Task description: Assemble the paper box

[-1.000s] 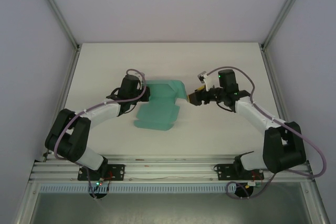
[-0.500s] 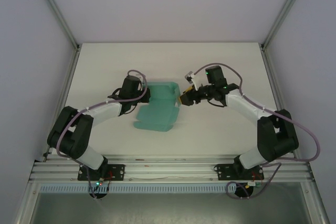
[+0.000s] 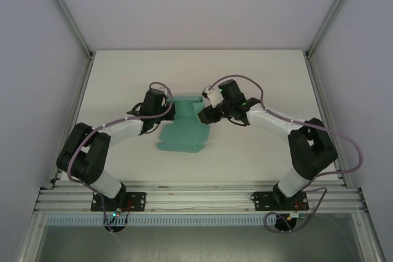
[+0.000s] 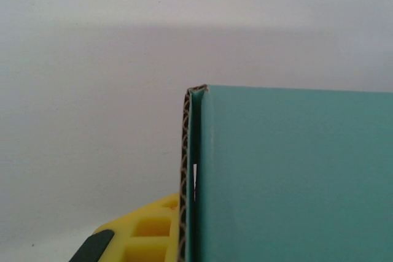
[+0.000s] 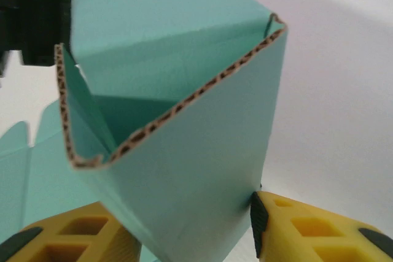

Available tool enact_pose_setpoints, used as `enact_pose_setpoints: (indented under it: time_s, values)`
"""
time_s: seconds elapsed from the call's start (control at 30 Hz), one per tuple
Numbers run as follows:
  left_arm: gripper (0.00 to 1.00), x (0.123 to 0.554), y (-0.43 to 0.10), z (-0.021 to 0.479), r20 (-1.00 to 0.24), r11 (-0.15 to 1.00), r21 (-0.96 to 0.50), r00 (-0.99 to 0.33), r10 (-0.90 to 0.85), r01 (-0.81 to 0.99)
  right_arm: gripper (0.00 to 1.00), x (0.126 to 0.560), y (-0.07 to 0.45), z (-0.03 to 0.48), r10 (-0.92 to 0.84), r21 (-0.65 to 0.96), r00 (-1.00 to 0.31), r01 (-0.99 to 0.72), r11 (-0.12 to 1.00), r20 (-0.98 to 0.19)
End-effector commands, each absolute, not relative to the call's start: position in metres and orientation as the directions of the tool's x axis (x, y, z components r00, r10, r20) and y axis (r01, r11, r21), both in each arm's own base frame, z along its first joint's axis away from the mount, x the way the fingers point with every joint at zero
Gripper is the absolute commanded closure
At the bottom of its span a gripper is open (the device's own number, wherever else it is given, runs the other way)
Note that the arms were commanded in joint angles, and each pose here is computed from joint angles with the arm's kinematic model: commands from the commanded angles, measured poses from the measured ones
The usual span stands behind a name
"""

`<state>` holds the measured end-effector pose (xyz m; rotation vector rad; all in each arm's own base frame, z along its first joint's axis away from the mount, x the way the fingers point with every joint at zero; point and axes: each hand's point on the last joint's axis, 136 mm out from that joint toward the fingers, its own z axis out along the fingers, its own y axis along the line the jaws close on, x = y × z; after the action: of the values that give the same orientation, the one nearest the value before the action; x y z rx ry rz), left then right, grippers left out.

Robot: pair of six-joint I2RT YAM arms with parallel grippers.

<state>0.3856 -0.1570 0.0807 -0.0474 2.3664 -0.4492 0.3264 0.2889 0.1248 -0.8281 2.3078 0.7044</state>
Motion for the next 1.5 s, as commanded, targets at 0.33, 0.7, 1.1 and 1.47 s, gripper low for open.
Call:
enact_pose_setpoints:
  time_s: [0.33, 0.7, 1.1, 1.47]
  values:
    - [1.0, 0.389, -0.162, 0.091, -0.654, 0.962, -0.271, -0.735, -0.181, 0.004, 0.8, 0.401, 0.247, 0.122, -0.127, -0.077, -0.638, -0.105, 0.991, -0.759]
    - [1.0, 0.388, -0.175, 0.099, -0.605, 0.925, -0.366, -0.728, -0.323, -0.105, 0.97, 0.427, 0.21, 0.112, -0.013, -0.202, -0.59, 0.257, 0.945, -0.807]
    - [1.0, 0.389, -0.162, 0.091, -0.577, 0.917, -0.333, -0.721, -0.384, -0.221, 1.0, 0.431, 0.167, 0.119, -0.07, -0.367, -0.543, 0.461, 0.808, -0.837]
    - [1.0, 0.395, -0.167, 0.082, -0.567, 0.919, -0.323, -0.731, -0.379, -0.226, 1.0, 0.436, 0.166, 0.134, 0.05, -0.209, -0.437, 0.523, 0.827, -0.898]
